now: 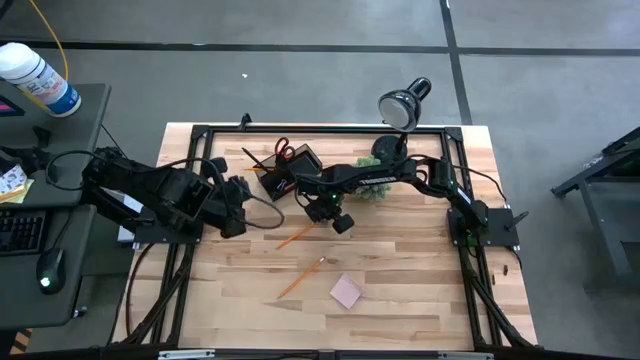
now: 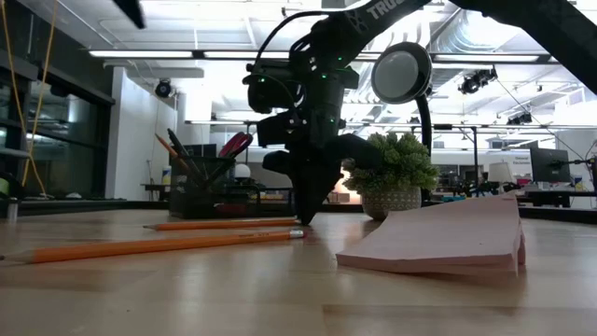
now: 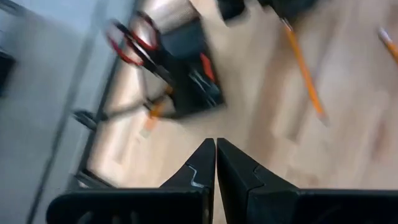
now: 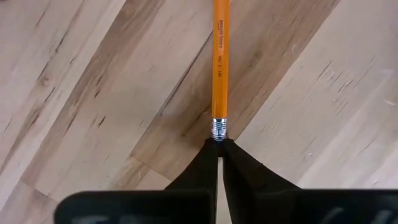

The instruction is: Pick and place office supplies into organizer

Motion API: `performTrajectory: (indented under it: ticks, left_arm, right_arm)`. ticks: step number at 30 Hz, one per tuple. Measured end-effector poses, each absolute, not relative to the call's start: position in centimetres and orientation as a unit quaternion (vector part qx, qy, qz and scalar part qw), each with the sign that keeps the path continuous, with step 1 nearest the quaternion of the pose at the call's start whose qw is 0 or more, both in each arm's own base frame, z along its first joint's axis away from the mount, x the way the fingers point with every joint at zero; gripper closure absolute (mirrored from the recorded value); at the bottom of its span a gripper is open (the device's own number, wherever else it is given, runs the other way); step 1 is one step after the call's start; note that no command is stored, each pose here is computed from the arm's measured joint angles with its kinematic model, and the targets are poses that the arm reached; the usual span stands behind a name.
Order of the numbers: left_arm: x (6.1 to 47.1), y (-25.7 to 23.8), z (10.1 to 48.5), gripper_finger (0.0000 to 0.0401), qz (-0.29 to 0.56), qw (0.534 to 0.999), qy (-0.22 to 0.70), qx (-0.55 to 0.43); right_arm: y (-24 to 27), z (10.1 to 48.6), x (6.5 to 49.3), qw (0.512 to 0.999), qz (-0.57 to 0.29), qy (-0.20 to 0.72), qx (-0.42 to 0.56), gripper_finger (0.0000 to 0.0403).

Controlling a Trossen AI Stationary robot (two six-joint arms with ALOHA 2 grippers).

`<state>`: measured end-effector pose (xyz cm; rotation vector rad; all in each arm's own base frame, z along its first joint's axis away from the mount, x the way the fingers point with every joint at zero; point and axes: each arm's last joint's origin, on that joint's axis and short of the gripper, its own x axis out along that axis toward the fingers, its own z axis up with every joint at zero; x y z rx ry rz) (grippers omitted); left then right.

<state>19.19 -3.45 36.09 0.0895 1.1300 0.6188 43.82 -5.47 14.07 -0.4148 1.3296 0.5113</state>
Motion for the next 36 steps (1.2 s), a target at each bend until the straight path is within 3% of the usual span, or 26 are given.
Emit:
performTrajectory:
  ticks: [5,20,36]
  left_arm:
    - [18.6,-5.0,35.9,0.0396,0.261,0.801,0.538,0.019]
    - [17.1,-8.9,35.4,0.0396,0.328,0.854,0.404,0.007]
    - [18.0,-11.8,21.0,0.0396,0.343,0.882,0.249,-0.209]
  right_arm:
    - [-5.5,14.2,43.8,0.738,0.232,0.604,-0.192,0.0400]
    - [-5.4,19.0,43.1,0.775,0.209,0.564,-0.196,0.0402]
    - [-5.3,19.2,42.8,0.774,0.234,0.563,-0.174,0.0401]
